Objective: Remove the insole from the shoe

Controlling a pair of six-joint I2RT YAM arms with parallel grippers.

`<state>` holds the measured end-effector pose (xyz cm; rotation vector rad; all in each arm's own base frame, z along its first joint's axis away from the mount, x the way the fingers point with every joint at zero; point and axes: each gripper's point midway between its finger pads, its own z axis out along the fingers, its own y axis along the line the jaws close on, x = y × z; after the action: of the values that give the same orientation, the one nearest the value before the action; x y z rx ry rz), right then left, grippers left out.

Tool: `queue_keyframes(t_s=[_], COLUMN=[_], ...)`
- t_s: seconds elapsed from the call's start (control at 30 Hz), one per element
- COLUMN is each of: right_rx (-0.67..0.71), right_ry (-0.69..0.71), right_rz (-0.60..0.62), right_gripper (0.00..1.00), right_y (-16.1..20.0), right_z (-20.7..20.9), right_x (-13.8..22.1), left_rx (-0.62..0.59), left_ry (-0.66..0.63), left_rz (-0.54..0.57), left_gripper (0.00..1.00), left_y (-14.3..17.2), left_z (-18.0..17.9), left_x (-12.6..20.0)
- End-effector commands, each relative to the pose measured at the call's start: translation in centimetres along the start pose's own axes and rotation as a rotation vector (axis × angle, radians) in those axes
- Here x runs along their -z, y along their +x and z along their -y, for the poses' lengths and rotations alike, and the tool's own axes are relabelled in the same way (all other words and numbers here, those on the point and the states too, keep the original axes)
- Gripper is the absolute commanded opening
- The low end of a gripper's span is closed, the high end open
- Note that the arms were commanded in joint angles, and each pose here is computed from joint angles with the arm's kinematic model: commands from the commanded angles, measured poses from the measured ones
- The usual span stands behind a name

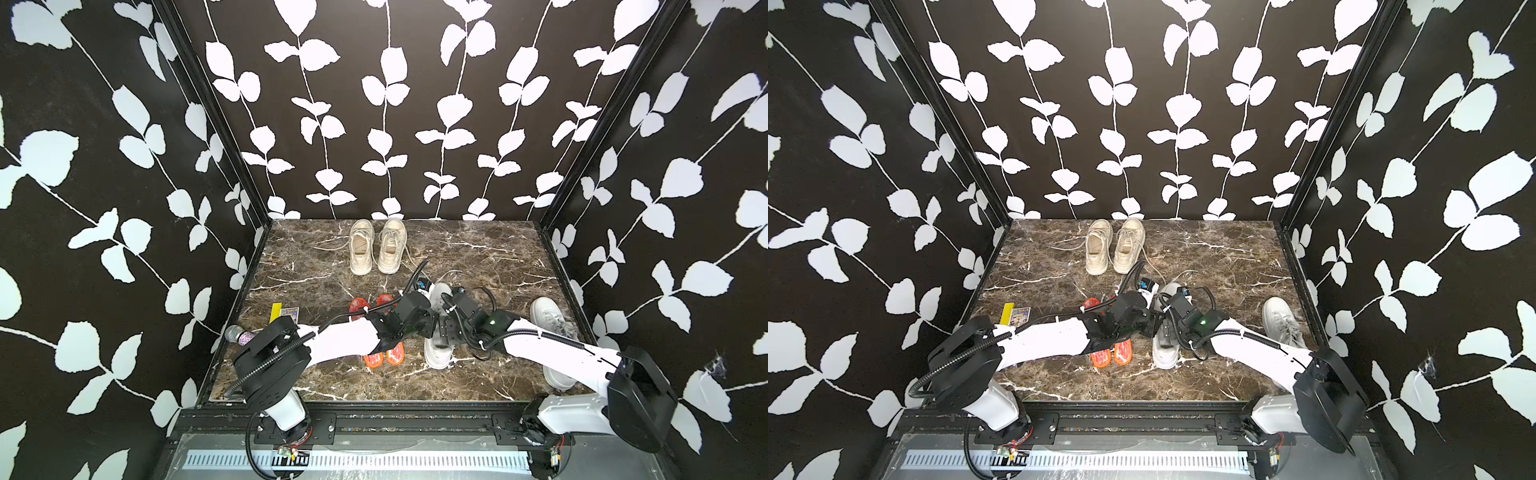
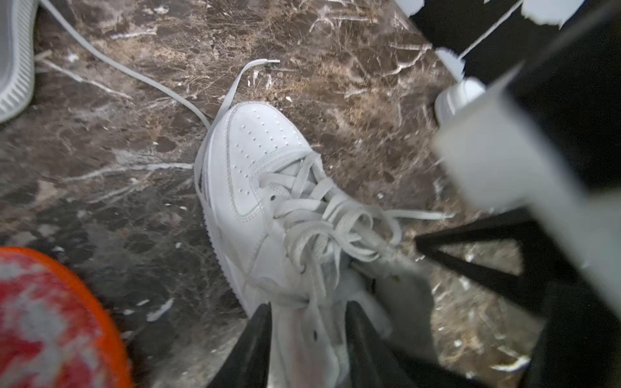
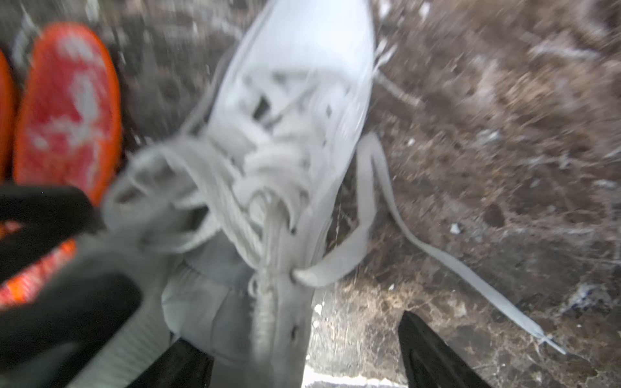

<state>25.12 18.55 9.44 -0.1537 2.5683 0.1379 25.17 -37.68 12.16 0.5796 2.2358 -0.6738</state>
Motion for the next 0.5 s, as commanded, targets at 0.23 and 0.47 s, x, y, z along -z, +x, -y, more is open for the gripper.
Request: queue_keyframes(t_s=[0.23,0.47], right_rx=[-0.124,-0.127], right_ry=[0.019,0.02], right_rz=[0.2,0.219], right_gripper=[0.82,0.83], right_y=[-5.2,-5.9], right_z=[0.3,0.2], right_x=[1.9,2.3], left_rx=[-0.208,-0.204], left_ry=[0.068,0.112], left_rz=[0.005,-0.004], left_gripper=[0.58,0.62], left_y=[-1.3,-1.4], left_z=[1.5,2.6], left_x=[1.4,0.1])
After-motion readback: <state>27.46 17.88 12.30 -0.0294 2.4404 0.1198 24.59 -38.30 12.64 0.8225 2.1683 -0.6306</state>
